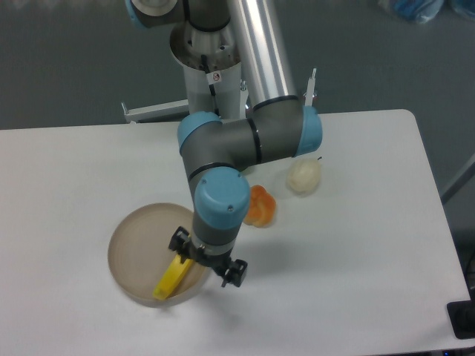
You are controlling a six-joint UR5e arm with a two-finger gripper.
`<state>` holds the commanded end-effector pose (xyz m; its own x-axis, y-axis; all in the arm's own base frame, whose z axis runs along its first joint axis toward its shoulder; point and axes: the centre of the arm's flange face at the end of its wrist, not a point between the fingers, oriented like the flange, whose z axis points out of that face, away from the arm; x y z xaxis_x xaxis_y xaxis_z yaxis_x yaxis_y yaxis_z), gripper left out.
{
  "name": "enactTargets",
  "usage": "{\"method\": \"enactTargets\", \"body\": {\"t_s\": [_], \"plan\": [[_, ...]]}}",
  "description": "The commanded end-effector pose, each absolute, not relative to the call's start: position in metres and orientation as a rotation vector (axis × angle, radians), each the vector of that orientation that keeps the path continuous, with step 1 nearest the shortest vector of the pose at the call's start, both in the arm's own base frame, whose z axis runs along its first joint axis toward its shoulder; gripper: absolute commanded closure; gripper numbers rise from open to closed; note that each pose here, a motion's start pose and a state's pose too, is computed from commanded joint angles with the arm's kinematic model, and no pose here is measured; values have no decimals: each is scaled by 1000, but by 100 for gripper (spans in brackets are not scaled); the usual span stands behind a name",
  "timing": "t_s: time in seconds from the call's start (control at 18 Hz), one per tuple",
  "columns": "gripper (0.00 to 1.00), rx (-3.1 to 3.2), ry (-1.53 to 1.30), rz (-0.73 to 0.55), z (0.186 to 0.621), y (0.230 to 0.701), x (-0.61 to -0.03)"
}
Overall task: Pick up the banana from the plate
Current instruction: 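Lower the gripper onto the banana and close the fingers on it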
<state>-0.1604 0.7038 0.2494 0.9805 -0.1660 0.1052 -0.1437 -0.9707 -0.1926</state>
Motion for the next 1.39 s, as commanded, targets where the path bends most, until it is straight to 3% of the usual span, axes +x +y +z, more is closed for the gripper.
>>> {"method": "enactTargets", "body": {"t_s": [0.61,0.67,0.78,0.89,1.0,1.39], "plan": [[2,-2956,198,-201,215,718,-123],[17,-2954,194,-203,216,719,-123],[61,-2947,192,-223,217,719,-121],[80,-2944,199,-232,219,718,-120],[89,-2942,204,-230,224,718,-121],[90,-2957,188,-251,243,709,-129]]}}
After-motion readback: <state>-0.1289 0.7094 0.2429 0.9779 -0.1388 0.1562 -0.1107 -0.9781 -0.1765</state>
